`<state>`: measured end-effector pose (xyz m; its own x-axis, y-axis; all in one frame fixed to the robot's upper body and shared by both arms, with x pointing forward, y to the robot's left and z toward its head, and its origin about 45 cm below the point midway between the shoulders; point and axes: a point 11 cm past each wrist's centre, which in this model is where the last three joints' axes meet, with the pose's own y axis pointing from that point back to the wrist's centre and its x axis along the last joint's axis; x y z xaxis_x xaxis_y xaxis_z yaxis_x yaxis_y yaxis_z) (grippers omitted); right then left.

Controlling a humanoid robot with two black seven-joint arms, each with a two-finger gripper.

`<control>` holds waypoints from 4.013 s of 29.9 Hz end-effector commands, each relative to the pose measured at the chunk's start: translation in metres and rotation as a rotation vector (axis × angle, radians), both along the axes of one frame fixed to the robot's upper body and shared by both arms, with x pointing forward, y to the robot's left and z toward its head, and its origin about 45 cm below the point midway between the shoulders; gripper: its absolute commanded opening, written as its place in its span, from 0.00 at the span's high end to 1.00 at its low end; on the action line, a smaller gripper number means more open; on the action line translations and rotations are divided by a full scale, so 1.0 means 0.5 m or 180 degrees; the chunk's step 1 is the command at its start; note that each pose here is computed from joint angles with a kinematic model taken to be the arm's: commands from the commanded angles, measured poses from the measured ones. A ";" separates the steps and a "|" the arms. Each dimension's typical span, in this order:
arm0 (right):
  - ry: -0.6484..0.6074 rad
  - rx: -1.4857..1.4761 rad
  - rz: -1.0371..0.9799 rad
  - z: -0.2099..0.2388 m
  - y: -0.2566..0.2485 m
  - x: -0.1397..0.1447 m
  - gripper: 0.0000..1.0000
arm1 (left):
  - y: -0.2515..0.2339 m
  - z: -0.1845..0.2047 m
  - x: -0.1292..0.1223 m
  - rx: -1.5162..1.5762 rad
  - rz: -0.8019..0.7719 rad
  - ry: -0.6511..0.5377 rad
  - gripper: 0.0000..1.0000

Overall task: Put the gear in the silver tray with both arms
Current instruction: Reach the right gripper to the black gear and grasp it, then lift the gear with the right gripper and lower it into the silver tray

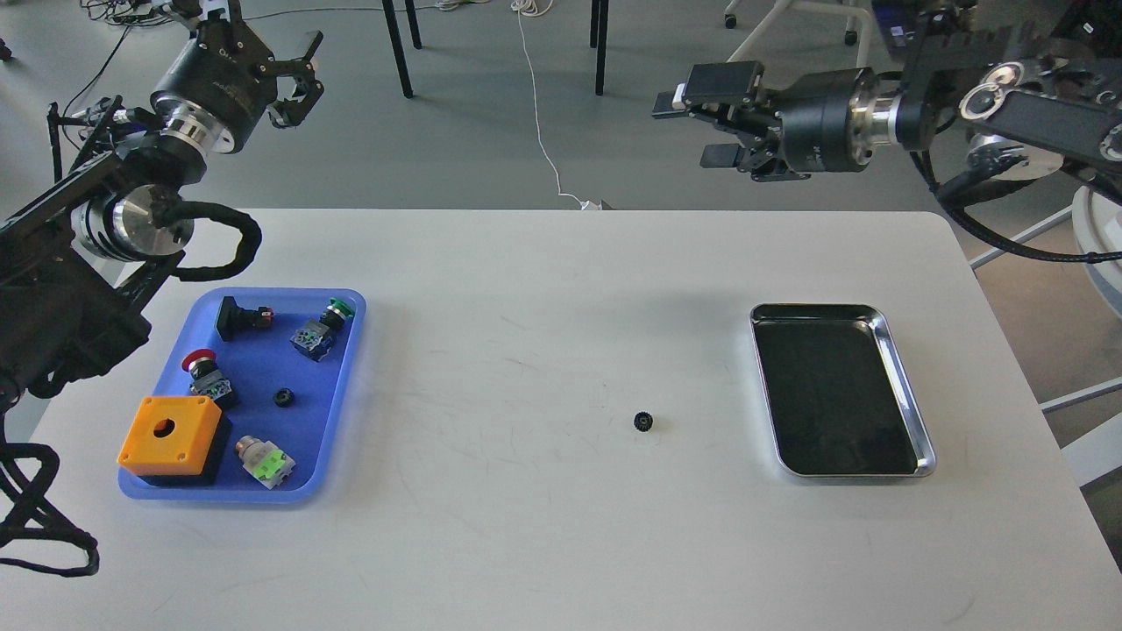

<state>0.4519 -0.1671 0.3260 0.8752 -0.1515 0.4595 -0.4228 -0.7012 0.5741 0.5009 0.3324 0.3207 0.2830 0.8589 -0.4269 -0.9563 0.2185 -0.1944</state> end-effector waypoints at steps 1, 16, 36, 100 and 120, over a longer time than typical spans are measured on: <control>0.0038 -0.0398 0.0469 -0.056 0.070 -0.031 0.01 | 0.014 -0.009 -0.002 -0.0022 -0.0009 0.0033 0.02; -0.0048 -0.1802 0.1767 -0.267 0.103 -0.133 0.06 | 0.079 -0.001 -0.023 -0.0287 -0.0012 0.0002 0.02; -0.0059 -0.2051 0.2076 -0.330 0.047 -0.161 0.39 | 0.085 -0.016 -0.029 -0.0290 0.0008 0.0043 0.02; -0.0447 -0.2021 0.2161 -0.266 0.074 -0.128 0.87 | 0.114 -0.028 -0.041 -0.0235 0.0080 0.0090 0.02; 0.0129 -0.2367 0.1334 -0.298 -0.377 -0.208 0.86 | 0.099 -0.030 -0.038 -0.0254 0.0056 0.0097 0.02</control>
